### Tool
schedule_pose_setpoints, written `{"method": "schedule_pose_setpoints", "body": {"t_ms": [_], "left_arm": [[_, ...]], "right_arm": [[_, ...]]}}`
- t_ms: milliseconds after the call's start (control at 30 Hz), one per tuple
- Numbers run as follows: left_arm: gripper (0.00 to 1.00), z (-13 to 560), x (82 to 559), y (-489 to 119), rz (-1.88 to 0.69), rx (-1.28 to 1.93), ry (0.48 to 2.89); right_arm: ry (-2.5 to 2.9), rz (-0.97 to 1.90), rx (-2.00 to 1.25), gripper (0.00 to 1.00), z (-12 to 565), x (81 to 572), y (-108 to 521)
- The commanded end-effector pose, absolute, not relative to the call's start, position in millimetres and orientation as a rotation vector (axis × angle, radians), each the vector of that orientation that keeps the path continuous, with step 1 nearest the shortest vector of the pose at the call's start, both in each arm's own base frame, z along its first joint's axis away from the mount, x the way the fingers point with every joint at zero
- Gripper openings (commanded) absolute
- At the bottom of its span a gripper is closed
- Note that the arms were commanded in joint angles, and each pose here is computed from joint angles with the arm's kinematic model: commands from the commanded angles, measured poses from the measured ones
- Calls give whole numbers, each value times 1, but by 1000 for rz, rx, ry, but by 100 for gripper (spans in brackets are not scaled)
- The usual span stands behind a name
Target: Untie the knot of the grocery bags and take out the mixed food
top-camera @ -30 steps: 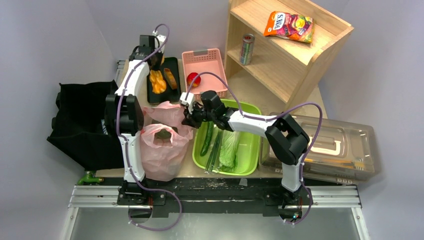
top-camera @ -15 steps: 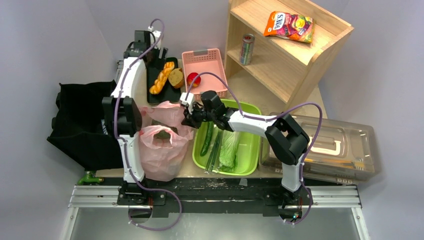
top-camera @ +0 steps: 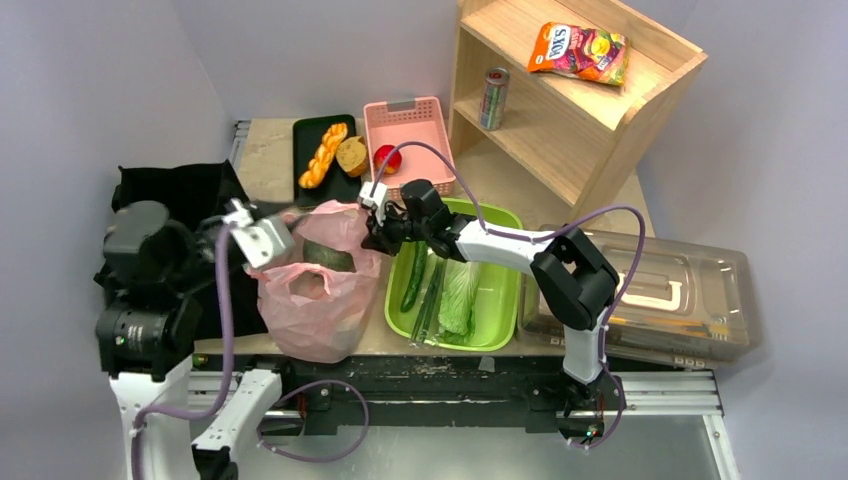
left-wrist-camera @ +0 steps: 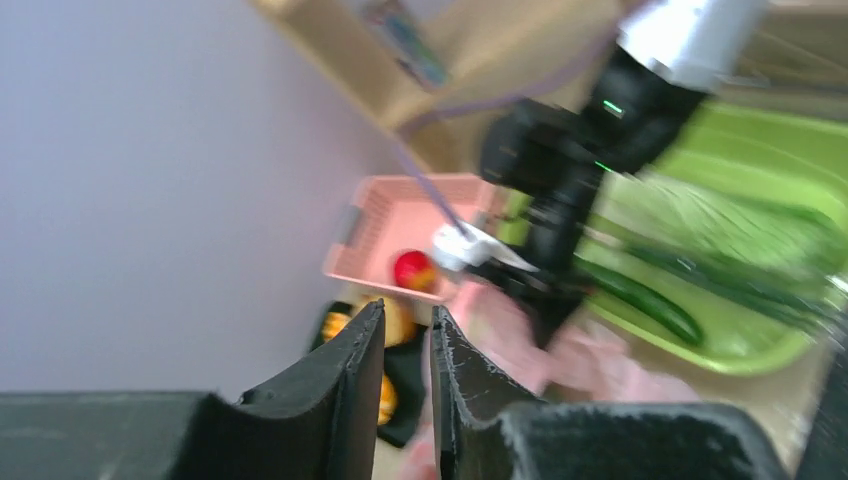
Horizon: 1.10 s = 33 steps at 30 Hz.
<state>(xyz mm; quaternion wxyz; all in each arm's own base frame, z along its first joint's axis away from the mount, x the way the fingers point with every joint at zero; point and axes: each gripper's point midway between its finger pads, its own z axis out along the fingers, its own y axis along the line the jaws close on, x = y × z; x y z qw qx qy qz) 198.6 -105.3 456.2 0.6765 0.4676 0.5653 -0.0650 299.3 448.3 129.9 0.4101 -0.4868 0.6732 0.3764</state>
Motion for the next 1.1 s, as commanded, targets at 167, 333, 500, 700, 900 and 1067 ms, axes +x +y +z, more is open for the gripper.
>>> {"method": "schedule_pose_setpoints", "body": {"t_ms": [167, 333, 500, 700, 900, 1067], "left_arm": [[18, 230, 207, -93, -297, 1392, 1909], [17, 149, 143, -85, -386, 1705, 1977], [17, 126, 72, -110, -705, 1924, 1914], [24, 128, 78, -128, -683, 1927, 1846], [24, 121, 152, -129, -427, 1587, 2061], [17, 104, 180, -96, -287, 1510, 2093]], "right_arm": [[1571, 989, -1179, 0, 193, 300, 460], [1567, 985, -1163, 0, 199, 301, 459], [1556, 995, -1149, 0, 206, 305, 464], [1559, 1004, -1156, 0, 203, 302, 462], [1554, 1005, -1162, 0, 203, 299, 460], [1537, 1017, -1172, 0, 207, 295, 460]]}}
